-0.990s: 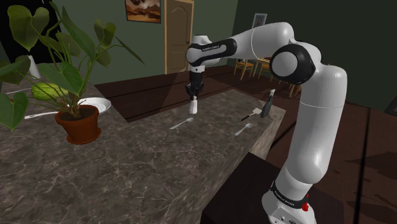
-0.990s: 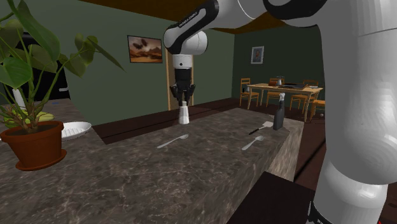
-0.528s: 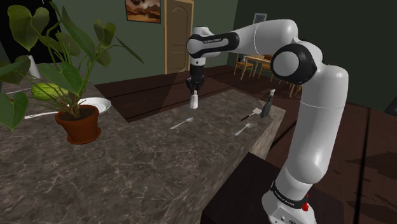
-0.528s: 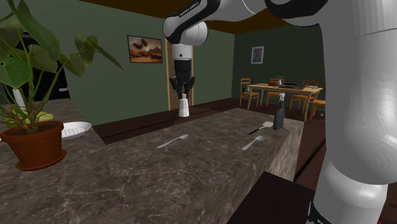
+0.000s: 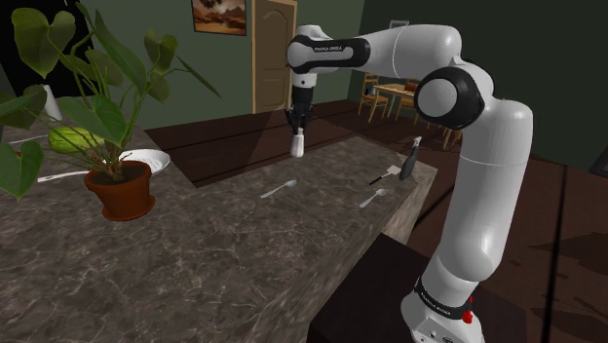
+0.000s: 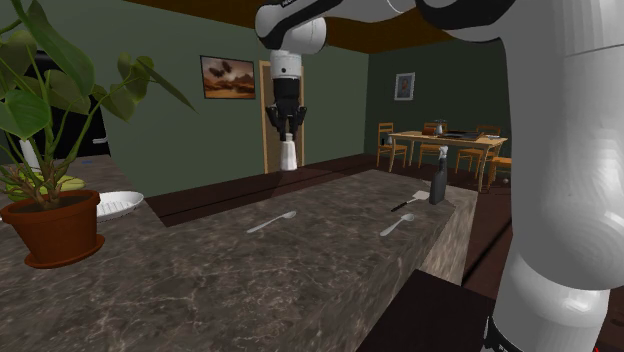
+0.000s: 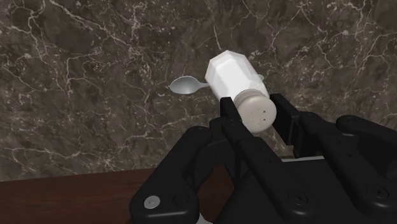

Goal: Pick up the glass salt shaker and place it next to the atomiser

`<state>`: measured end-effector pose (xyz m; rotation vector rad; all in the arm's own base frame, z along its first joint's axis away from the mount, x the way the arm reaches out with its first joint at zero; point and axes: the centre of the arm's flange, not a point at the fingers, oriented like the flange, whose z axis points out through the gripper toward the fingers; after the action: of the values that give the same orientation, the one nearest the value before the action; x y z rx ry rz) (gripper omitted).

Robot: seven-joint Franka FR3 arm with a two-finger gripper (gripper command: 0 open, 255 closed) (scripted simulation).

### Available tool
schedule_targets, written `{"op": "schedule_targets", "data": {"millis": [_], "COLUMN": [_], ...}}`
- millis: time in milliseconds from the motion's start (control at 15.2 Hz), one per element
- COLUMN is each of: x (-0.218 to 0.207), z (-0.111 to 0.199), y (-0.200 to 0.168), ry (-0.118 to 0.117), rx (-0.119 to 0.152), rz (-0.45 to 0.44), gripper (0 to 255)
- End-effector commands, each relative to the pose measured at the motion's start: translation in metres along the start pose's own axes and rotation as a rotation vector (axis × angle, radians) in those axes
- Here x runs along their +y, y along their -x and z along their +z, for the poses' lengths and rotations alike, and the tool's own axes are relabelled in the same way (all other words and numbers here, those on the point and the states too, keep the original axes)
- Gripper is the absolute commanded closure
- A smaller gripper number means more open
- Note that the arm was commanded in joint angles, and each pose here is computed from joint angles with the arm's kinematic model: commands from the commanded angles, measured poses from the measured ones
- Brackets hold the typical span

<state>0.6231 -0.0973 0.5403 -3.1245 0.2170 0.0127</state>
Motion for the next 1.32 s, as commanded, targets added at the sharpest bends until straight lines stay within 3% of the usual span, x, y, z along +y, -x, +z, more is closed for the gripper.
{"op": "schedule_targets", "data": {"millis": [0, 1254], "x": [0.000, 0.011], "z": [-0.011, -0.105], "y": [0.001, 0.008], "ry": [0.000, 0.000], "rx": [0.000, 0.000], "rz": [0.000, 0.000], "gripper": [255, 255]}}
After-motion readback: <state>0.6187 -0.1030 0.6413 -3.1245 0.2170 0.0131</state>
